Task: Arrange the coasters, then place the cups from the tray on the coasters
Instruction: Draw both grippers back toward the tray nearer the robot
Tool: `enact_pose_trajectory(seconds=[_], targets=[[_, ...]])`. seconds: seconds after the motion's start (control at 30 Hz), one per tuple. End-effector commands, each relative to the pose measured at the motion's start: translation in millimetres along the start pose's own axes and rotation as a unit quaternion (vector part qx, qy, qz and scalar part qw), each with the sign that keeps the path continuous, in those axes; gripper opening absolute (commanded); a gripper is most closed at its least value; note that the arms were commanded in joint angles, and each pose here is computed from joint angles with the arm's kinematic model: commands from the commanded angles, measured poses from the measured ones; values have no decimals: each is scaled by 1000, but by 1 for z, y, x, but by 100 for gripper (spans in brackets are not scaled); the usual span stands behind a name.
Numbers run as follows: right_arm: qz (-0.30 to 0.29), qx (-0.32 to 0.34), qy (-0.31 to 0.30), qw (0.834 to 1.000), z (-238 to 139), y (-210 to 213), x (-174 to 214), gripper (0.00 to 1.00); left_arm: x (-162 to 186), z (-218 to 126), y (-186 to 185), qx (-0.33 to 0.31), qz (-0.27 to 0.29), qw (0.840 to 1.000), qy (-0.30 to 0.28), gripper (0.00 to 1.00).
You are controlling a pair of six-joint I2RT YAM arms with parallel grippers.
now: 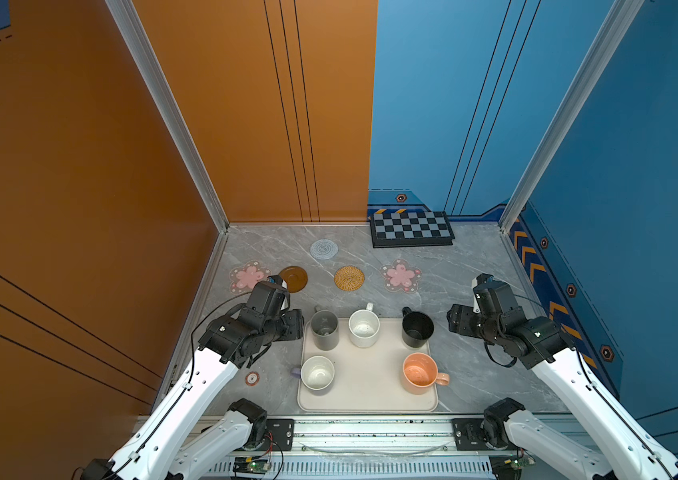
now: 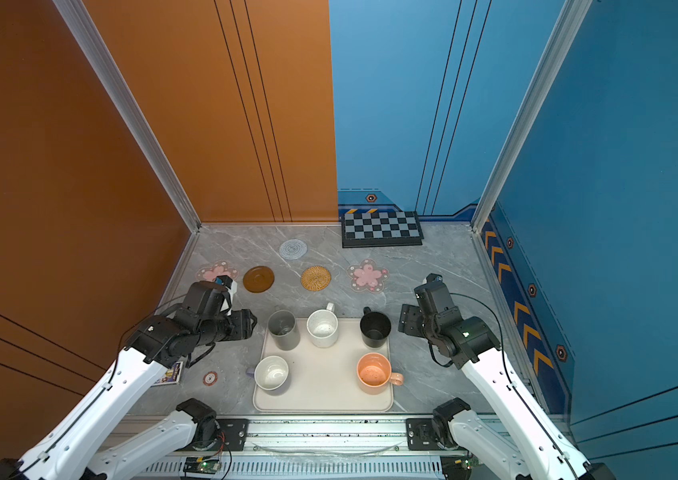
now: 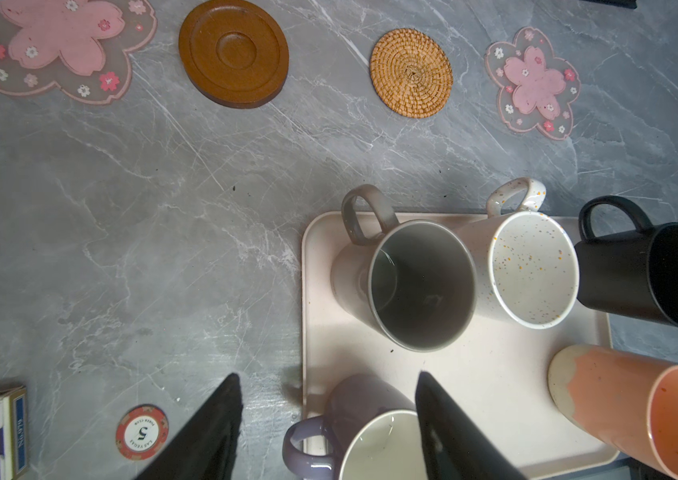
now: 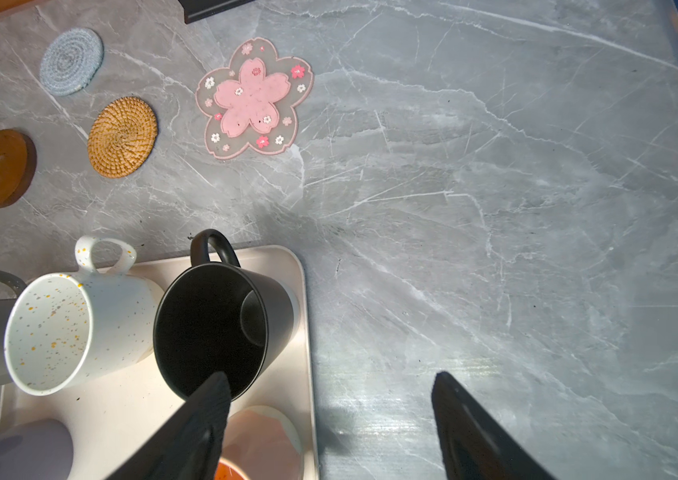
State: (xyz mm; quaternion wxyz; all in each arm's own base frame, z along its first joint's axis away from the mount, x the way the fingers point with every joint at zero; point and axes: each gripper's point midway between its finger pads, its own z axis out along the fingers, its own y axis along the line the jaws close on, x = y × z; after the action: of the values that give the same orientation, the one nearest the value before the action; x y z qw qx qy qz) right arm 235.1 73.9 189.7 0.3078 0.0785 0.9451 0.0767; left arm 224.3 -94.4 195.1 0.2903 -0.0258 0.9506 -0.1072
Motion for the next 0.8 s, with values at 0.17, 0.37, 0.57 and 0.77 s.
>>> enact_pose_trajectory(seconds=[0.17, 0.37, 0.57, 0.77], targets=[[-14, 6, 7, 1000, 12, 16, -20, 79, -13, -7, -7, -6, -4, 1000, -14, 67], [-17, -9, 29, 999, 17, 24, -14, 78, -10, -9, -15, 2, -7, 1000, -11, 67], [-8, -10, 82, 997, 8, 14, 23, 78, 3, -11, -19, -2, 13, 1000, 5, 66], [11, -32, 67, 997, -22, 10, 35, 79, -8, -24, -22, -6, 46, 999, -2, 66]])
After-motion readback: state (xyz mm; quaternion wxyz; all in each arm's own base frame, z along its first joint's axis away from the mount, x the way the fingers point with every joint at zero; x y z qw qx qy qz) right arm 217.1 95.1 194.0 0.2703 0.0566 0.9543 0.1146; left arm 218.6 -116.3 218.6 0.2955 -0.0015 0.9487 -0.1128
